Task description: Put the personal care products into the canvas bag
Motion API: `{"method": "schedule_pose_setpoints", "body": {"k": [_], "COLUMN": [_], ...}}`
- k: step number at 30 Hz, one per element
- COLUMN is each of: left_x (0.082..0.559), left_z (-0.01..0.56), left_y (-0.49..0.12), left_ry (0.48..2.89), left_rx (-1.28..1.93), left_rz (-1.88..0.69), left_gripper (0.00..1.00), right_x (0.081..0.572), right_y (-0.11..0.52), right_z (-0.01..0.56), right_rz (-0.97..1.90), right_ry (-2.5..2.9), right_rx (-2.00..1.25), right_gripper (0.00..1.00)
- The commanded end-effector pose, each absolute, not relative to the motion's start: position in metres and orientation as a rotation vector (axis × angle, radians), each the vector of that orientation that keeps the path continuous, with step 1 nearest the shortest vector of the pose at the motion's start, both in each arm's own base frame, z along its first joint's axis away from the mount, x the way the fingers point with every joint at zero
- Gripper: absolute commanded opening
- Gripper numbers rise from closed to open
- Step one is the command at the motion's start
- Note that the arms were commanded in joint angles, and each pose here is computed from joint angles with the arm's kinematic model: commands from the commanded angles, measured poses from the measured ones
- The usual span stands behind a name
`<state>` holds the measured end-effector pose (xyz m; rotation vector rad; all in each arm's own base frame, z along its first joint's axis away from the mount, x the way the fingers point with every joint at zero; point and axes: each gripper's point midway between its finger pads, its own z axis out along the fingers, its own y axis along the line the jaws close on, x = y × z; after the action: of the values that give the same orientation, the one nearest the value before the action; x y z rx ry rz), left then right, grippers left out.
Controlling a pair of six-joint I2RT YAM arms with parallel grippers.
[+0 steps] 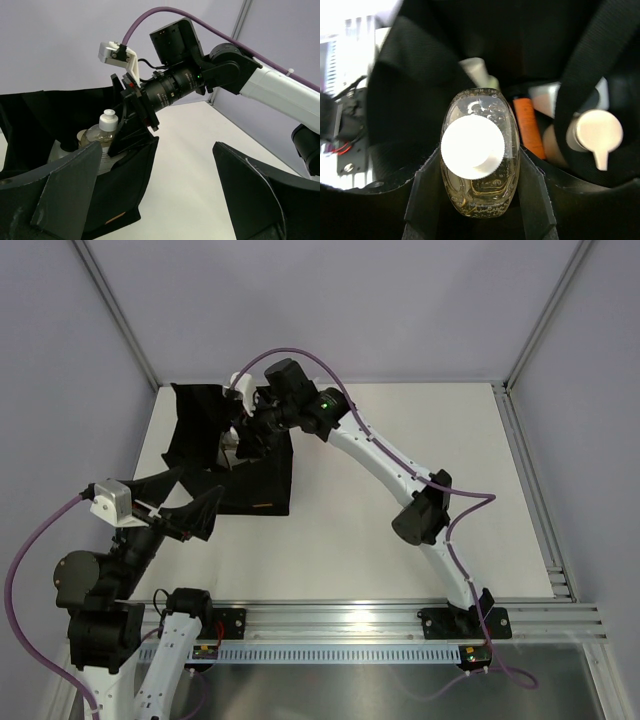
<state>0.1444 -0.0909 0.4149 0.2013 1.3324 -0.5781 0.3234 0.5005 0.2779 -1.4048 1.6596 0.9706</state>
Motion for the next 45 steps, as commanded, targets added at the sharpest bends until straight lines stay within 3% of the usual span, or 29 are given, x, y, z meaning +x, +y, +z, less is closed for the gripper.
{"method": "schedule_pose_setpoints", "body": {"k": [1, 4, 6, 13, 18, 24, 29, 32, 37, 38, 39, 45], "left_x": [0.142, 0.142, 0.144, 0.147, 0.148, 0.157, 0.2, 0.231, 0.265, 0.288, 0.302, 0.379], "left_z": [0.42, 0.419, 0.418, 0.414, 0.414, 0.417, 0.431, 0.434, 0.431, 0.408, 0.425, 0.341], "left_y": [-0.088, -0.088, -0.088, -0.091, -0.092, -0.104, -0.128, -0.153, -0.219, -0.24, -0.238, -0.276], "left_ry": [1.303, 1.305, 1.308, 1.313, 1.318, 1.337, 1.442, 1.528, 1.693, 1.782, 1.768, 1.961], "left_rx": [0.207, 0.207, 0.207, 0.206, 0.203, 0.215, 0.178, 0.211, 0.319, 0.325, 0.262, 0.13], "left_rz": [-0.554, -0.551, -0.551, -0.574, -0.586, -0.669, -0.861, -0.94, -0.726, -0.666, -0.588, -0.223], "left_gripper": [0.99, 0.99, 0.99, 0.99, 0.99, 0.99, 0.99, 0.99, 0.99, 0.99, 0.99, 0.99], "right_x": [0.357, 0.363, 0.364, 0.369, 0.368, 0.318, 0.306, 0.33, 0.351, 0.353, 0.348, 0.36], "right_y": [0.509, 0.506, 0.503, 0.487, 0.475, 0.428, 0.36, 0.318, 0.238, 0.227, 0.212, 0.126], "right_z": [0.285, 0.285, 0.29, 0.335, 0.361, 0.461, 0.506, 0.482, 0.387, 0.375, 0.35, 0.29], "right_rz": [0.876, 0.872, 0.873, 0.847, 0.869, 1.093, 1.168, 1.151, 1.031, 1.004, 0.994, 0.817], "right_ry": [1.634, 1.633, 1.622, 1.527, 1.491, 1.234, 1.232, 1.361, 1.681, 1.716, 1.79, 1.969], "right_rx": [-1.279, -1.274, -1.276, -1.245, -1.216, -1.263, -1.184, -1.062, -0.77, -0.724, -0.632, -0.32], "right_gripper": [0.28, 0.49, 0.72, 0.99, 1.0, 1.0, 1.0, 1.0, 0.99, 0.99, 0.99, 1.0]}}
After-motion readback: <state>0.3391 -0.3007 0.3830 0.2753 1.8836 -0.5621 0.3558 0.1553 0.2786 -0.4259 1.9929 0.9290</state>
